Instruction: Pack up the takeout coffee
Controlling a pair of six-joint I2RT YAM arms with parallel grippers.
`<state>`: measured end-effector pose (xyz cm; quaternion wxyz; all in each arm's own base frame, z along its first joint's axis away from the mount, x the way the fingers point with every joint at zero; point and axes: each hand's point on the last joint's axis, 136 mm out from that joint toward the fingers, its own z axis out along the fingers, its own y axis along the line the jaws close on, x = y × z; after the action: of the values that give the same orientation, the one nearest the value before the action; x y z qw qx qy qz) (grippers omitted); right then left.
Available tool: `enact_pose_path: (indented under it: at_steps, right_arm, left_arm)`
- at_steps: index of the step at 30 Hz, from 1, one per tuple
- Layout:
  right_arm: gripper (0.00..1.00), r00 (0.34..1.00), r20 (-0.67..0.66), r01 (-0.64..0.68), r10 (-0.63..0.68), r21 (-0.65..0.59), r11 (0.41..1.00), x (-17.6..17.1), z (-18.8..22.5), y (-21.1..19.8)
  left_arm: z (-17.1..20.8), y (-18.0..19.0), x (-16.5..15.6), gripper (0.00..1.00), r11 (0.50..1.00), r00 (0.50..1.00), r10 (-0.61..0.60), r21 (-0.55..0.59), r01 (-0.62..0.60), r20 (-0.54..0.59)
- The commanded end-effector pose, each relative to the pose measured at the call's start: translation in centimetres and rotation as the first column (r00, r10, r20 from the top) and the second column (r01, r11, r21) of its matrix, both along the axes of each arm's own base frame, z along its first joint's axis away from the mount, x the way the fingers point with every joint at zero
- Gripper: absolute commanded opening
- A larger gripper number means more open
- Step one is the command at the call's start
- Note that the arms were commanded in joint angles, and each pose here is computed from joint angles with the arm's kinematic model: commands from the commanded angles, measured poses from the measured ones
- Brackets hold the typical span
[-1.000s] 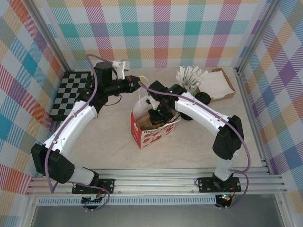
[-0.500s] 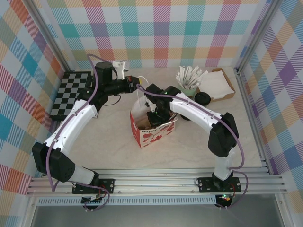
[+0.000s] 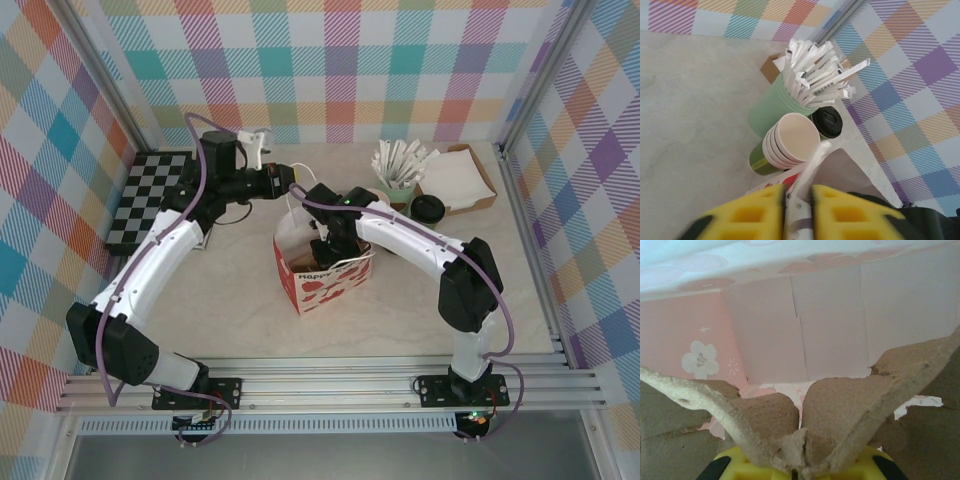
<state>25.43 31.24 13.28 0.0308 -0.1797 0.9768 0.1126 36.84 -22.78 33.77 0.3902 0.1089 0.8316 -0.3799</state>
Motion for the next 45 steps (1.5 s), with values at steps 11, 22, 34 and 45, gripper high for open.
enact_pose_path:
  at_steps: [11,22,34,45]
  right_arm:
    - [0.0,0.998,-0.033,0.053,-0.053,-0.003,0.999,-0.7,-0.1,0.0]
    - [0.0,0.996,-0.056,0.073,-0.073,0.01,0.997,-0.1,-0.2,1.2]
    - [0.0,0.994,-0.063,0.087,-0.087,-0.005,0.996,-0.2,0.1,0.9]
    - [0.0,0.996,-0.04,0.083,-0.084,-0.029,0.996,0.0,-0.7,0.4]
  left_arm:
    - [4.6,5.9,-11.1,1.0,0.985,0.975,-0.011,0.17,-0.028,0.224]
    - [3.2,-2.7,-18.7,0.98,0.931,0.861,-0.344,0.256,0.261,0.374]
    - [1.6,-8.4,-19.1,0.51,0.858,0.776,-0.489,0.379,0.346,0.399]
    - [0.7,-7.6,-19.5,0.0,0.853,0.786,-0.492,0.387,0.351,0.373]
